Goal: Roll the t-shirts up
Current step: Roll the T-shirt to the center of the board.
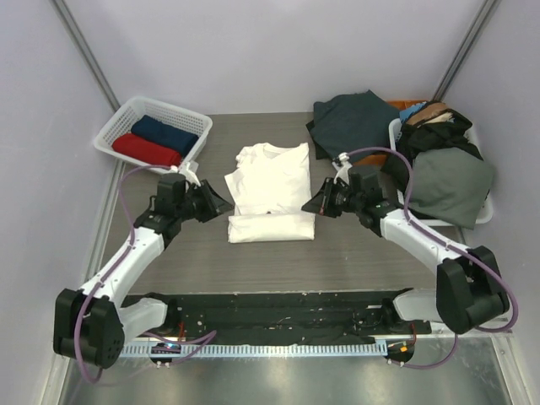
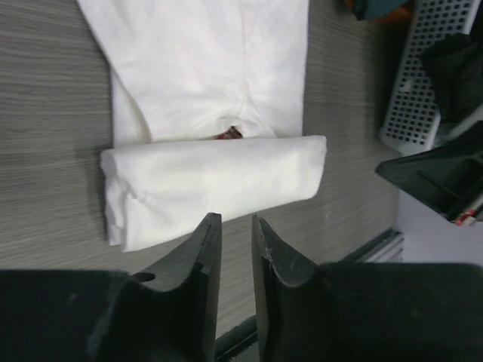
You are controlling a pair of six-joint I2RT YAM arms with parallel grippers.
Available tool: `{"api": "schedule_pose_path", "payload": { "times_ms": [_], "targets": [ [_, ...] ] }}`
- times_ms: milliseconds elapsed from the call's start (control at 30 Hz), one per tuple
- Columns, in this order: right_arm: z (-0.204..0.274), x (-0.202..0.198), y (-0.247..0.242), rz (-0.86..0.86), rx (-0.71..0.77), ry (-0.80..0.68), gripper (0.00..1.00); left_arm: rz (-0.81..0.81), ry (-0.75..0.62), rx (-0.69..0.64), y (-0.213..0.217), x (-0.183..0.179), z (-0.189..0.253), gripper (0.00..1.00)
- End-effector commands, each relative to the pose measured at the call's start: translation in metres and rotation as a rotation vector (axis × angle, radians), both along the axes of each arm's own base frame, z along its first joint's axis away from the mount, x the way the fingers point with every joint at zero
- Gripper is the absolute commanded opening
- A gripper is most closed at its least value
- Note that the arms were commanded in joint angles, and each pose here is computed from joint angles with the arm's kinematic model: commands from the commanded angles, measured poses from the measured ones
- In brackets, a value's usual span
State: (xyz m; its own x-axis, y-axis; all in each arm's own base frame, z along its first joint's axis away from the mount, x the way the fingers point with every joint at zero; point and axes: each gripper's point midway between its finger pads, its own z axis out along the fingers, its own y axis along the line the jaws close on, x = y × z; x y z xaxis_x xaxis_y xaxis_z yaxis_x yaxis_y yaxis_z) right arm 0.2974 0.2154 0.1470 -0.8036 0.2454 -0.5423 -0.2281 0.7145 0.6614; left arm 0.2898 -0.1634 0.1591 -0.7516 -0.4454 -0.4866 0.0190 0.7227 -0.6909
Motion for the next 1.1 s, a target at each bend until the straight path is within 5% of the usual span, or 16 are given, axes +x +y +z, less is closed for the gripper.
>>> {"api": "schedule_pose_path", "payload": {
  "times_ms": [0,167,633,833,1067],
  "targets": [
    [0.012,-0.019,0.051,0.167,0.237,0.013,0.01,-0.175,0.002,-0.148,-0.048,-0.024,-0.006,0.18],
    [0.006,-0.022,0.084,0.220,0.294,0.015,0.01,-0.280,-0.032,-0.249,-0.093,-0.027,-0.008,0.00],
    [-0.078,0.002,0.098,0.190,0.263,0.150,0.01,-0.300,0.053,-0.191,-0.115,0.017,-0.076,0.00],
    [-0.130,0.004,0.079,0.123,0.265,0.264,0.01,-0.153,0.199,-0.145,-0.084,0.027,-0.133,0.00],
    [-0.121,0.014,0.035,0.038,0.332,0.264,0.01,-0.035,0.205,-0.132,-0.037,0.026,-0.143,0.00]
  ]
}}
